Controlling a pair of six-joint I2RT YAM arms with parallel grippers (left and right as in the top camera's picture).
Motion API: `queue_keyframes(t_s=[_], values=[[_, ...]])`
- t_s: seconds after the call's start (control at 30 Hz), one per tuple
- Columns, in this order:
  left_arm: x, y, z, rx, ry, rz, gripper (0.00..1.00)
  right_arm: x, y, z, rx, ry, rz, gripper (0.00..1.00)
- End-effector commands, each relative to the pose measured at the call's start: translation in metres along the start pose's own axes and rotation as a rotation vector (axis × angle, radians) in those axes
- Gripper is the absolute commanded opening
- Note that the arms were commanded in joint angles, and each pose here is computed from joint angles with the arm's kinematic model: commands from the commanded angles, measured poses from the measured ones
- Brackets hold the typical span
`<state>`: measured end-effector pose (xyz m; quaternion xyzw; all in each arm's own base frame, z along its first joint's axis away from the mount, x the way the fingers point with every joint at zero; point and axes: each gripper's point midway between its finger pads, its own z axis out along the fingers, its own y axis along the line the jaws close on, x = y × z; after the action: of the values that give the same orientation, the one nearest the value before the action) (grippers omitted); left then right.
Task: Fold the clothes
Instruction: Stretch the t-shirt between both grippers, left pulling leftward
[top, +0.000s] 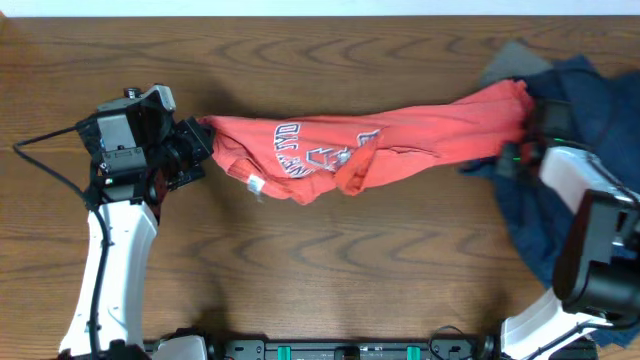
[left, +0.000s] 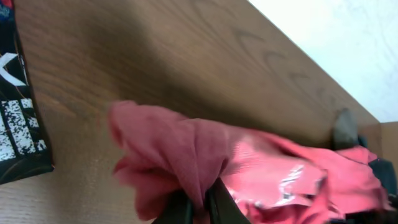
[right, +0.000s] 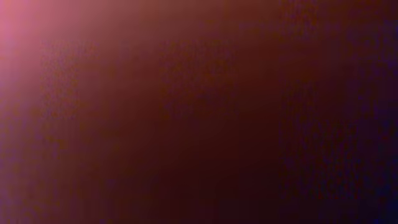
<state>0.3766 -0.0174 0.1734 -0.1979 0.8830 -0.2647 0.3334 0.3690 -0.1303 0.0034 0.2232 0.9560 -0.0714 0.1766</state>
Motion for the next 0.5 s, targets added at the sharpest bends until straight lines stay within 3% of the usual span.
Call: queue_keyframes(t_s=[0.0, 0.17, 0.27, 0.33, 0.47], values=[[-0.013, 0.002, 0.0, -0.017, -0.046, 0.059, 0.06, -0.005, -0.083, 0.005, 0.19, -0.003, 0.187, 0.22], [-0.031, -0.009, -0.002, 0.019, -0.119, 0.111, 0.06, -0.024, -0.1, -0.001, 0.03, -0.032, 0.306, 0.27], [-0.033, -0.014, -0.001, 0.032, -0.127, 0.125, 0.06, -0.046, -0.067, -0.018, -0.197, -0.071, 0.26, 0.41], [-0.034, -0.018, 0.0, 0.04, -0.136, 0.137, 0.11, -0.059, -0.042, -0.037, -0.309, -0.098, 0.2, 0.48], [-0.05, -0.023, -0.002, 0.043, -0.206, 0.167, 0.12, -0.074, 0.002, -0.081, -0.417, -0.151, 0.094, 0.57]])
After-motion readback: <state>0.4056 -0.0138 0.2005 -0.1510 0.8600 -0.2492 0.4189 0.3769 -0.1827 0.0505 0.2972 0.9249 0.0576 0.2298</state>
